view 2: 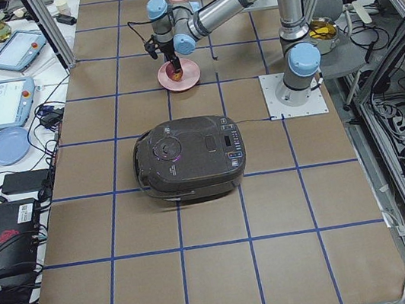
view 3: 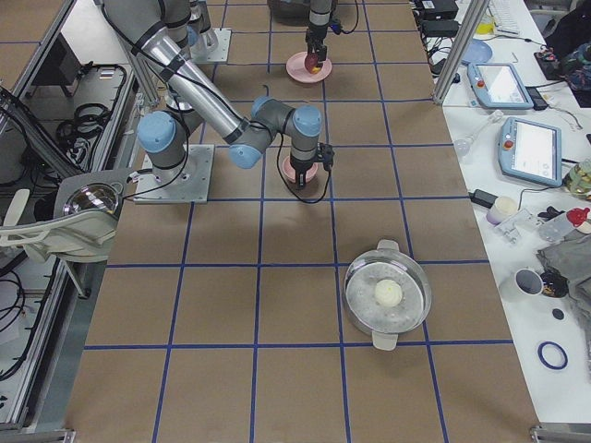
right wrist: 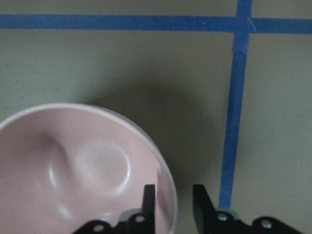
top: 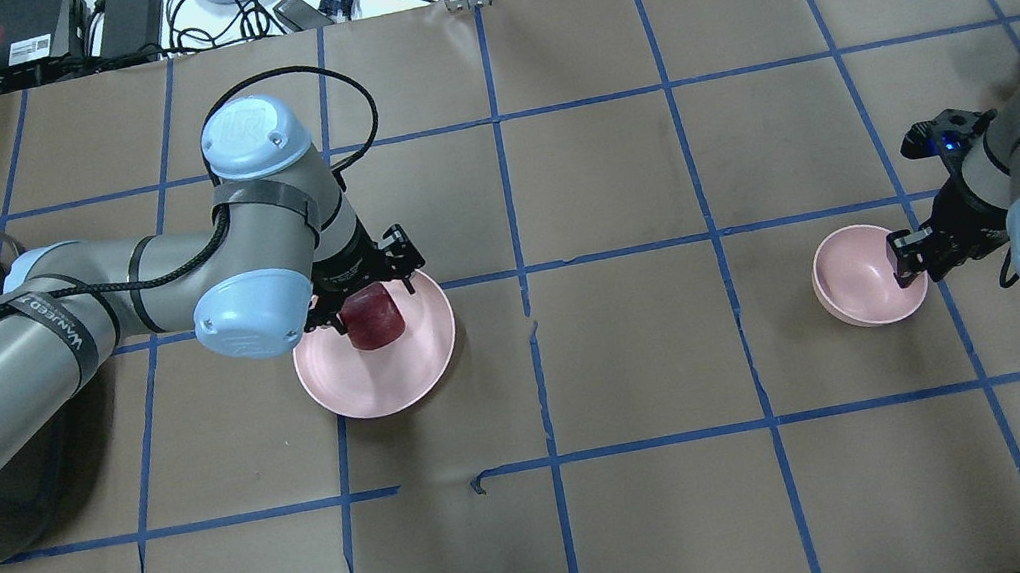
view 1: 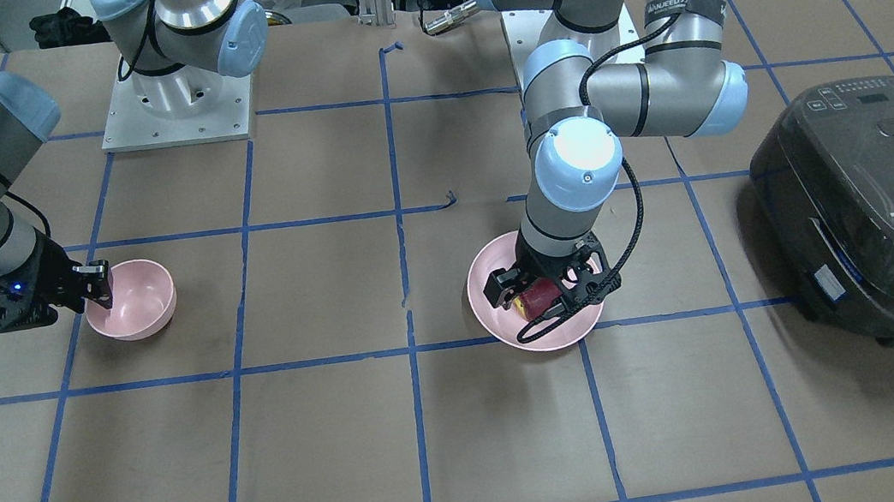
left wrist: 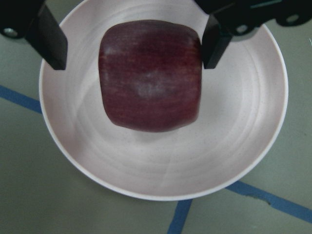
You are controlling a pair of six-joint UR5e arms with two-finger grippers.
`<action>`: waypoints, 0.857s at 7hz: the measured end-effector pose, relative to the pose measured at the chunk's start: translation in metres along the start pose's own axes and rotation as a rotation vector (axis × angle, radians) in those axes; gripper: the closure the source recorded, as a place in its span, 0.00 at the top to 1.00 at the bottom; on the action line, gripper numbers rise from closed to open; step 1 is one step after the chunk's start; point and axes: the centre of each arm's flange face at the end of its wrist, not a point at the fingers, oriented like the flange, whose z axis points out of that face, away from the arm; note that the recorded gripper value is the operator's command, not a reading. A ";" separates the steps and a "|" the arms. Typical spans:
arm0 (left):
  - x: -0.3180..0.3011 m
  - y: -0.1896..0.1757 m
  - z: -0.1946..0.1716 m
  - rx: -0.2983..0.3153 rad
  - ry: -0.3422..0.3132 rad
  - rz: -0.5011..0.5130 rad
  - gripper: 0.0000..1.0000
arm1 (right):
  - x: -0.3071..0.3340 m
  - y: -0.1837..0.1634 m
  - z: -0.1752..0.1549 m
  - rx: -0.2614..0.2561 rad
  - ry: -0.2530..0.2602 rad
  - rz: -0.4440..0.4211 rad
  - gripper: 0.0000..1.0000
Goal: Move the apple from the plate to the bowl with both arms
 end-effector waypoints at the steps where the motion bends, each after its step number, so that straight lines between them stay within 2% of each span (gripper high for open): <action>1: 0.000 -0.001 0.001 0.002 -0.001 0.033 0.54 | 0.000 -0.001 -0.001 0.003 -0.003 0.002 0.00; 2: -0.001 -0.001 0.001 0.005 -0.002 0.073 0.26 | -0.003 -0.004 -0.004 0.014 -0.011 0.010 0.00; 4: -0.002 -0.003 -0.012 0.033 0.000 0.143 0.25 | -0.051 -0.024 -0.016 0.062 -0.096 0.062 0.00; 6: -0.003 -0.005 -0.035 0.084 -0.009 0.194 0.23 | -0.152 -0.036 -0.019 0.060 -0.125 0.119 0.00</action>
